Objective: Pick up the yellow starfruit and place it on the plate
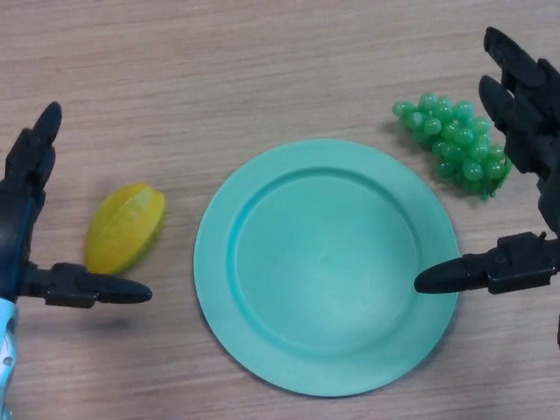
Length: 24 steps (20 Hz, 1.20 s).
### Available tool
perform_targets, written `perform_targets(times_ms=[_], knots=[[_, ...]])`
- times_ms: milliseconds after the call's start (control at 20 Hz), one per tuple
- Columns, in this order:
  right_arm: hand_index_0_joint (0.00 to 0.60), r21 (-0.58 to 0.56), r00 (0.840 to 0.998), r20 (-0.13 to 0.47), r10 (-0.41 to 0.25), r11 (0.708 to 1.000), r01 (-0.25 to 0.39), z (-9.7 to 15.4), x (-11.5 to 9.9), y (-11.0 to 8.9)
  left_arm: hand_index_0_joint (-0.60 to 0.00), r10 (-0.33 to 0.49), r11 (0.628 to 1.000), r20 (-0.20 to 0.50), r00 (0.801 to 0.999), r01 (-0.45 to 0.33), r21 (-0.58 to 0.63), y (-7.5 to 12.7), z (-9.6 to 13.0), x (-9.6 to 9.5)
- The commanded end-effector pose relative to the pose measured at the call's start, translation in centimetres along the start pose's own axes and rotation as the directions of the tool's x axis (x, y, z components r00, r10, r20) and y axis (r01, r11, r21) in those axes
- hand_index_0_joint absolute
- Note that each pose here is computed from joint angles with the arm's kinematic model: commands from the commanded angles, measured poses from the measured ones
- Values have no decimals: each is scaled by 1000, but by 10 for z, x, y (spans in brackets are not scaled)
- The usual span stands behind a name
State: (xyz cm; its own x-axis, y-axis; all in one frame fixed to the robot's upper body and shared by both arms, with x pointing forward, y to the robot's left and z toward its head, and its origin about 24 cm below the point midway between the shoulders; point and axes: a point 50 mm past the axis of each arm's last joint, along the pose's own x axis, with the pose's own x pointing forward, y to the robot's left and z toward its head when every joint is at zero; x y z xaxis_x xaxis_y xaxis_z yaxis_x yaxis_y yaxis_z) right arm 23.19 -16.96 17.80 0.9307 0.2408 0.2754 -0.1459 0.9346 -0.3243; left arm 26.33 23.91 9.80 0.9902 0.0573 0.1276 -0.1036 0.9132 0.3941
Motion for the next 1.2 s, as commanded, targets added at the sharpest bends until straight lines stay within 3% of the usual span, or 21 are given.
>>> perform_targets(times_ms=[50, 250, 700, 850, 1000, 1200], knots=[[0, -29, 984, 172, -38, 999, 43, 24, -4, -8, 0, 86, 994, 163, 983, -96, 58, 19, 20, 2], [0, -16, 985, 165, -45, 999, 48, 24, -6, -11, 0, 97, 991, 129, 987, -107, 75, 13, 7, 14], [0, -12, 983, 174, -56, 998, 59, 26, -8, -13, 0, 80, 995, 189, 979, -89, 40, -3, 4, 30], [0, 11, 983, 171, -62, 998, 61, 29, -9, -14, 0, 68, 992, 236, 969, -91, 87, -8, 4, 30], [0, 4, 983, 172, -59, 998, 59, 27, -8, -14, 0, -21, 959, 215, 976, -41, 282, -14, -6, 29], [0, 34, 985, 163, -62, 998, 57, 26, -9, -14, 0, 42, 948, 221, 974, -109, 300, -4, -5, 28]])
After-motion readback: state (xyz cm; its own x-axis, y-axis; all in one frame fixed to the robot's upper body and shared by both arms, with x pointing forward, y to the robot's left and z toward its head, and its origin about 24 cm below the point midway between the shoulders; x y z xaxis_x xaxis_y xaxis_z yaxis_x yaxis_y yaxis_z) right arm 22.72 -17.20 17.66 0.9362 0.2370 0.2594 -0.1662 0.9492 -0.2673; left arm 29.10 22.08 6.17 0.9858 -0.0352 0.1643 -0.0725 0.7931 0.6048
